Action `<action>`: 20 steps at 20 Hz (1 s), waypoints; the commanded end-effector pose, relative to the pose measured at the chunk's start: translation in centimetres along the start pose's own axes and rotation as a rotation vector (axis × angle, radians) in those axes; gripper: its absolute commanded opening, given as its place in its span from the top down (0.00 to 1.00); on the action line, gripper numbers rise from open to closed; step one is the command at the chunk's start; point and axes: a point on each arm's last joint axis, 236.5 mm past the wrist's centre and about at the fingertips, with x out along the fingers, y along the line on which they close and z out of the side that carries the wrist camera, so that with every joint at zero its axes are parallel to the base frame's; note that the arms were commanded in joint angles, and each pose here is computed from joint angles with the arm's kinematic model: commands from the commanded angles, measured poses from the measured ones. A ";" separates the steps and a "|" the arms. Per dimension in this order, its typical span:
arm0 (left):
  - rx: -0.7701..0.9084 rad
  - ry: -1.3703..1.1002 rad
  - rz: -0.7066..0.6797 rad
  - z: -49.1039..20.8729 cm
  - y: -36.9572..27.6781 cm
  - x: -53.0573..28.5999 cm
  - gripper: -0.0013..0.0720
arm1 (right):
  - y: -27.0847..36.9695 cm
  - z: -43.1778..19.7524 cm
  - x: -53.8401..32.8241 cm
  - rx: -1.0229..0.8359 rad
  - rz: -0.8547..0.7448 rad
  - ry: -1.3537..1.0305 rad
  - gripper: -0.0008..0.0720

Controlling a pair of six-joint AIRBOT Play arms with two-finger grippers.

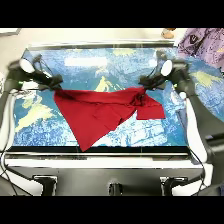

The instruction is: Fold the clothes and pants, and hang the long-sleeved shirts on hangers.

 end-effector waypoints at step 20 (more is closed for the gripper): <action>-0.363 0.034 -0.318 -14.4 3.9 -5.4 0.10 | -21.2 -7.2 0.7 0.341 0.230 0.214 0.31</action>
